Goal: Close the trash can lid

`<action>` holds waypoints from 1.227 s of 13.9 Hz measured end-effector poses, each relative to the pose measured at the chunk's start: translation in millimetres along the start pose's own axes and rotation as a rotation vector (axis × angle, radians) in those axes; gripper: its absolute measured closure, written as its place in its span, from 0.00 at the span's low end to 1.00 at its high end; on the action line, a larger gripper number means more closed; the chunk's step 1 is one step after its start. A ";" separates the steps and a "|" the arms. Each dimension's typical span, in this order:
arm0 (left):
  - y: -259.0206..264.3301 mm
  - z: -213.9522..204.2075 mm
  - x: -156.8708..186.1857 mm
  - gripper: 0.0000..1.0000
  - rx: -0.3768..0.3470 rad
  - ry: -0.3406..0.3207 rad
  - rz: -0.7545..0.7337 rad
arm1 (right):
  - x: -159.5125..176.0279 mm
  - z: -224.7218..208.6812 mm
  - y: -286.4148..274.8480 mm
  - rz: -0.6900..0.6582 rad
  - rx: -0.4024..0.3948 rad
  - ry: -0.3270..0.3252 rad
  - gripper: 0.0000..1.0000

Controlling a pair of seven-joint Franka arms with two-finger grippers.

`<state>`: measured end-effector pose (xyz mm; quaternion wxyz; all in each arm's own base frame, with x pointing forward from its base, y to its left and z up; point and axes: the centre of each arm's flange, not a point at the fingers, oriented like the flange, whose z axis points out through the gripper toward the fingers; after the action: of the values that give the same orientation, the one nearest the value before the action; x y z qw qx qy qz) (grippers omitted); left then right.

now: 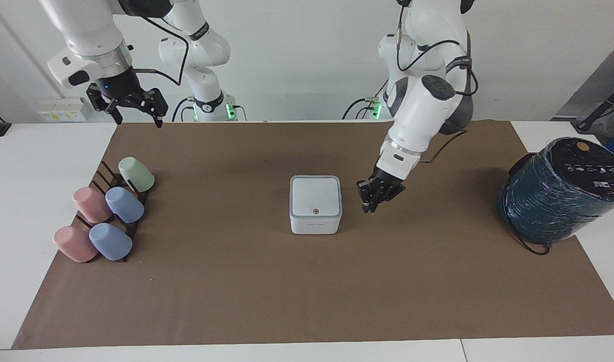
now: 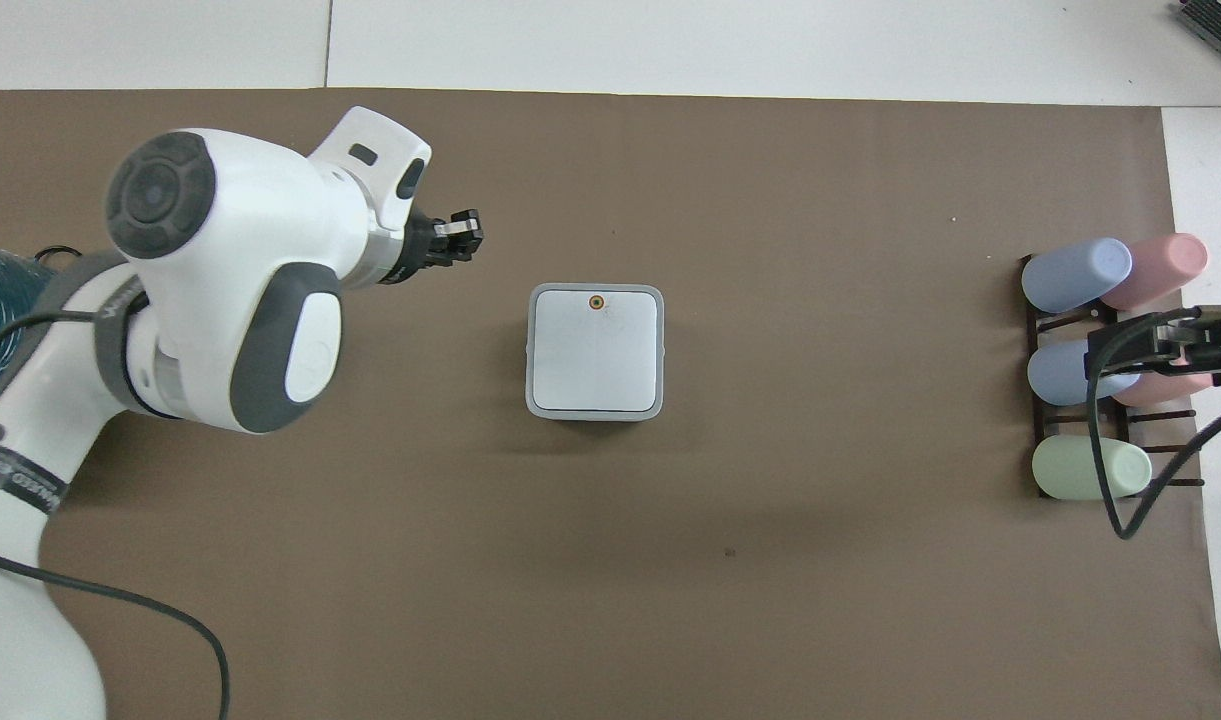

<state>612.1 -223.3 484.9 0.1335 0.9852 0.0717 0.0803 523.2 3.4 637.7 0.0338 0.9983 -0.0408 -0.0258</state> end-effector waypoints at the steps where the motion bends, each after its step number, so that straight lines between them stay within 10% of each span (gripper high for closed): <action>1: -26.5 -11.4 12.2 0.78 0.016 -0.020 0.022 | 0.0 0.0 0.0 0.000 0.000 0.000 0.00; 8: -204.6 -103.4 47.4 0.74 0.194 -0.084 0.261 | 0.0 0.0 0.0 0.000 0.000 0.000 0.00; 17: -175.4 -183.0 5.5 0.43 0.223 -0.084 0.334 | 0.0 0.0 0.0 0.000 0.000 0.000 0.00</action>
<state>563.9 -9.0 611.6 0.0112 0.9946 -0.0896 0.0515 523.2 3.4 637.8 0.0338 0.9983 -0.0408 -0.0258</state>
